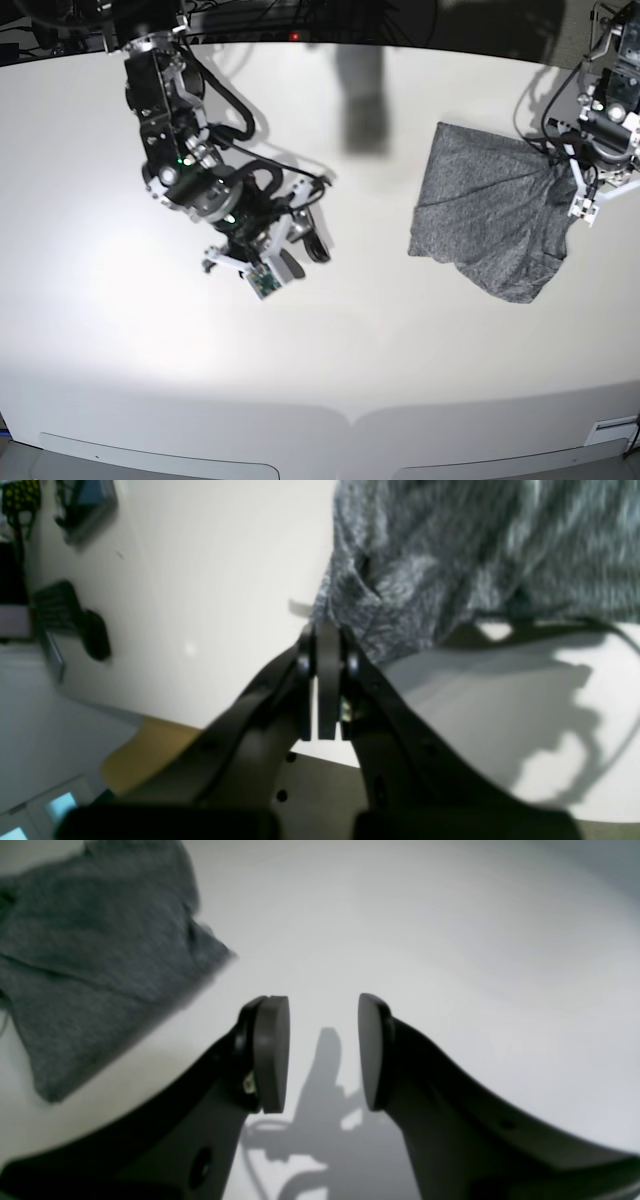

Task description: Fold the T-shirt properly

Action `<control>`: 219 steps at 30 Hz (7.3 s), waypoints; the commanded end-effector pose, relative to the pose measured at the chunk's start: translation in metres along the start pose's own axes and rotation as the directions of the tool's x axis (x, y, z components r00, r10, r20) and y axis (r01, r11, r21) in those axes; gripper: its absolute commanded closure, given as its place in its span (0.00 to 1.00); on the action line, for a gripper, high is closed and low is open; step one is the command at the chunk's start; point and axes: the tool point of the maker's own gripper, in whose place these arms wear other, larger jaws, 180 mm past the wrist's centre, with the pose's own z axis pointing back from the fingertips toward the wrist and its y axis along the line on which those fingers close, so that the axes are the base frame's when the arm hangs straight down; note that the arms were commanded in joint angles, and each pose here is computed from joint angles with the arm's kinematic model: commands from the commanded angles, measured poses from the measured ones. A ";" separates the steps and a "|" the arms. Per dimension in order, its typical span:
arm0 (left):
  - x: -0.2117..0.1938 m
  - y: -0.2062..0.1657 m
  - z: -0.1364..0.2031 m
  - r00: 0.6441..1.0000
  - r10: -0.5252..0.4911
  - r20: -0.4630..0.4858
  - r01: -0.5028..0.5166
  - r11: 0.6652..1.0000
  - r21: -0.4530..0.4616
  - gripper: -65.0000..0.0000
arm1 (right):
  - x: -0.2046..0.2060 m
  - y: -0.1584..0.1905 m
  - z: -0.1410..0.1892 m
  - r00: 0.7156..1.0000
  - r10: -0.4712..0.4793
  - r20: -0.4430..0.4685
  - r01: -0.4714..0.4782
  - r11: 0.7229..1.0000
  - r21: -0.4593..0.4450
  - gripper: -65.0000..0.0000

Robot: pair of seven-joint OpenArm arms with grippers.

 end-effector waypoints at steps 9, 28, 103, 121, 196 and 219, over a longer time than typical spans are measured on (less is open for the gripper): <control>0.019 0.032 0.005 0.996 -0.035 0.083 0.023 0.989 0.146 0.59 | 0.067 0.022 -0.018 0.988 -0.015 0.156 0.008 0.999 0.044 0.64; 0.049 -0.089 0.020 0.918 0.384 0.101 -0.357 0.909 -0.214 0.59 | 0.052 0.045 -0.143 0.988 -0.136 -0.076 0.150 0.964 0.220 0.64; 0.150 -0.067 -0.055 0.760 0.470 0.450 -0.350 0.878 -0.325 0.59 | -0.008 -0.027 -0.038 0.990 -0.012 -0.143 0.017 0.999 0.036 0.64; 0.098 -0.234 -0.051 0.839 0.542 0.047 -0.412 0.690 -0.595 0.59 | -0.010 -0.028 -0.038 0.988 -0.008 -0.152 0.014 0.999 0.033 0.64; -0.013 0.015 0.106 0.958 0.091 0.271 -0.102 0.995 0.024 0.76 | -0.082 -0.039 0.262 0.919 -0.182 -0.349 0.078 0.953 -0.293 0.64; -0.261 -0.055 0.050 0.957 -0.001 -0.291 -0.051 0.984 -0.170 0.76 | -0.283 0.103 0.363 0.395 -0.591 -0.704 0.543 0.768 -0.340 0.64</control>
